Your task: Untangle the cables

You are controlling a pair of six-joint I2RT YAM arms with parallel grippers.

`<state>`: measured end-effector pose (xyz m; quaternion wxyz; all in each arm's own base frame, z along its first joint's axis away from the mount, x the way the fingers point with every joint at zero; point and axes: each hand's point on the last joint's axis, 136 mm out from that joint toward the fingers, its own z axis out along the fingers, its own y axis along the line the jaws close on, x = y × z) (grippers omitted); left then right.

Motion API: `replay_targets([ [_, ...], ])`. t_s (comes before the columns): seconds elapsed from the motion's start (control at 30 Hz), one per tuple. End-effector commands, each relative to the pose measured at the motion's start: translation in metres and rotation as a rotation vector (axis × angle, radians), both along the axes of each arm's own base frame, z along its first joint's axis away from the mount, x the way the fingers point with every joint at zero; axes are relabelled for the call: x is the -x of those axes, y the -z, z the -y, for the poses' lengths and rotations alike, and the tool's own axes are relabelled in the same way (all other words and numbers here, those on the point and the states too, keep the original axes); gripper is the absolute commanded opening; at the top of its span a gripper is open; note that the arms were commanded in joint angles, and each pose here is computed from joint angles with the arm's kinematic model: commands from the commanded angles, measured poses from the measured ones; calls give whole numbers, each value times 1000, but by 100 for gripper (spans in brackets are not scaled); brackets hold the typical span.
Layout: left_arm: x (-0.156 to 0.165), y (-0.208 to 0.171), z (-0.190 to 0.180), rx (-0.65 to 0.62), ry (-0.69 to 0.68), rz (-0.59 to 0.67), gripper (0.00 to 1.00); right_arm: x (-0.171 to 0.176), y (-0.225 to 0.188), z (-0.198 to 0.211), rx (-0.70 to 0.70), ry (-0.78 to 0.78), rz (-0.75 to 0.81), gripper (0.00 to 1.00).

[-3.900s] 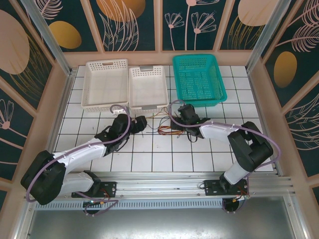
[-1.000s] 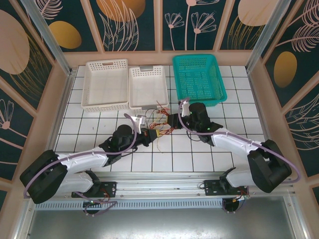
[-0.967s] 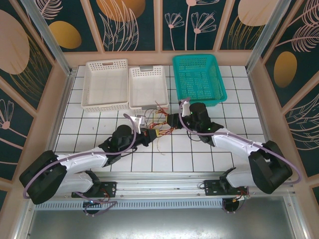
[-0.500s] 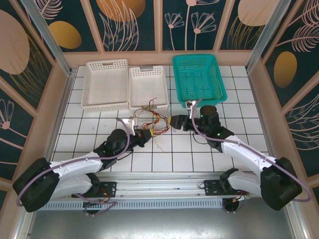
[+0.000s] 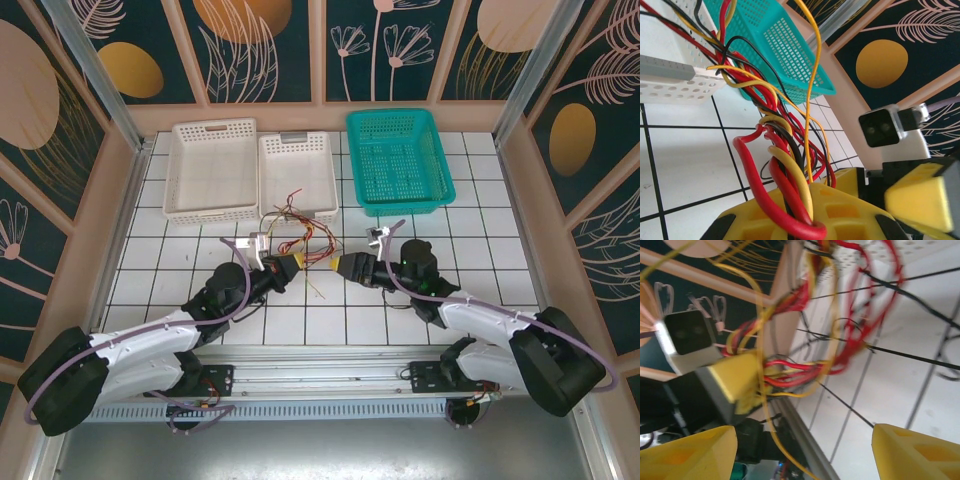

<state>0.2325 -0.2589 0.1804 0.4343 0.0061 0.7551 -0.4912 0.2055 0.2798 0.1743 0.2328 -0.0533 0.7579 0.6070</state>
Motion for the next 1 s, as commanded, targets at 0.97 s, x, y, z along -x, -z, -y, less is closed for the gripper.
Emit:
replay_targets([
  [0.97,10,-23,-1,114,-18,53,0,-42,-29,-46,-203,41,-35,44],
])
